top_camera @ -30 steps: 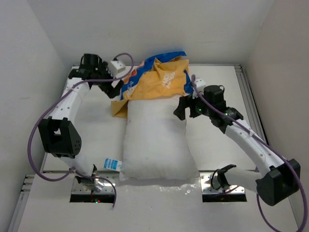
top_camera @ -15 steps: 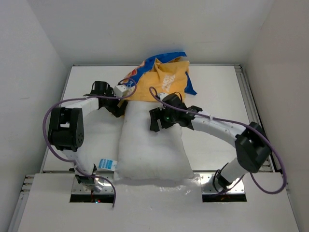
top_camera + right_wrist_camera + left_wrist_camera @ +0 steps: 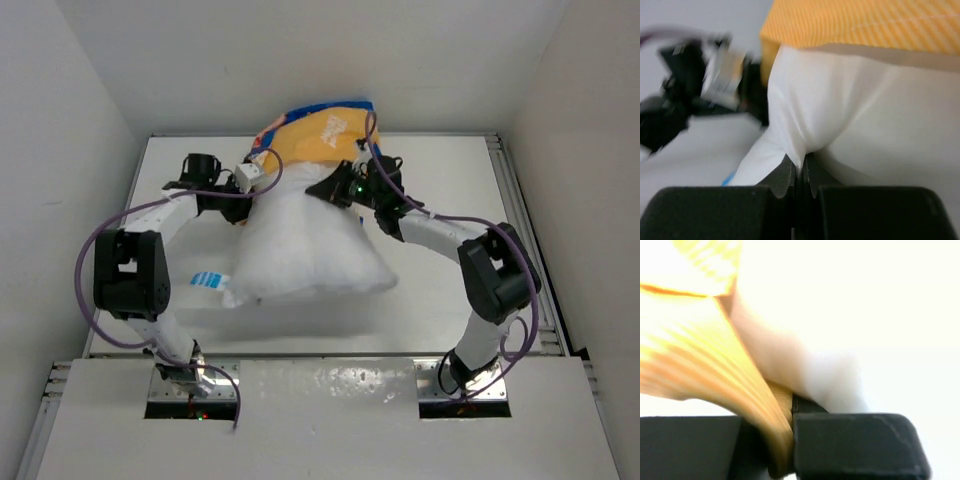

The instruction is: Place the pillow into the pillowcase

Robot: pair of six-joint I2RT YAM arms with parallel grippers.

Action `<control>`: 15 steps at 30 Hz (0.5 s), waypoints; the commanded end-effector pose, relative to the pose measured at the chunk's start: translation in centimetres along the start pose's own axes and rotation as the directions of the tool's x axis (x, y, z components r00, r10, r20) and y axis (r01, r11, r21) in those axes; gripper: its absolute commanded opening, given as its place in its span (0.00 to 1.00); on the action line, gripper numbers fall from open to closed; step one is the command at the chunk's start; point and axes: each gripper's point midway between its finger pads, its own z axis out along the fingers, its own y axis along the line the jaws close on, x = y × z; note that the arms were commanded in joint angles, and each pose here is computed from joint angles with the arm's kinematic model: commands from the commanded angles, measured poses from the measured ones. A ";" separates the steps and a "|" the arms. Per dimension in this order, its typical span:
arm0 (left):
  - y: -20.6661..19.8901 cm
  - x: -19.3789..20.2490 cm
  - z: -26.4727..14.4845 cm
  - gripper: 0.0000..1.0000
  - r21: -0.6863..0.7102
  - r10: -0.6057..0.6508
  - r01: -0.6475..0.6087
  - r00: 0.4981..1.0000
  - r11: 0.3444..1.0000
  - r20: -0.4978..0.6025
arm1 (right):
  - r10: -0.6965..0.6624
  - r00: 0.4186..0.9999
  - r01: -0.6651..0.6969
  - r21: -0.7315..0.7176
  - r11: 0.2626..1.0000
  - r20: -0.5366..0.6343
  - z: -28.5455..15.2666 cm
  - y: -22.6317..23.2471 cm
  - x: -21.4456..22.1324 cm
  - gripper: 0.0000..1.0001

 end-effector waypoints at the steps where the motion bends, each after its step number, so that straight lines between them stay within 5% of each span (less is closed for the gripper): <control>1: -7.6 -6.0 -5.7 0.00 0.275 0.116 -0.161 0.978 0.948 0.172 | -0.102 0.840 0.172 -0.083 0.982 0.532 -3.0 10.0 -14.8 0.00; 3: -9.5 -6.5 -7.3 0.00 0.341 0.134 -0.194 0.972 0.920 0.192 | -0.218 0.774 0.221 0.069 0.973 0.594 -3.4 9.6 -16.2 0.00; 7: -11.9 -6.6 -9.1 0.00 0.456 0.151 -0.258 0.954 0.851 0.259 | -0.240 0.700 0.073 0.267 0.961 0.673 -4.2 6.1 -16.9 0.00; 11: -11.2 -6.0 -8.6 0.00 0.510 0.072 -0.201 0.963 0.836 0.261 | -0.275 0.752 -0.002 0.418 0.908 0.599 -2.2 1.5 -14.1 0.00; 14: -10.5 -5.5 -9.2 0.00 0.537 -0.035 -0.111 0.966 0.836 0.255 | -0.305 0.823 0.082 0.432 0.898 0.478 -0.2 0.2 -11.0 0.00; 15: -9.9 -5.3 -9.0 0.00 0.522 -0.041 -0.101 0.966 0.847 0.255 | -0.330 0.848 0.137 0.429 0.893 0.415 0.6 -0.5 -10.1 0.10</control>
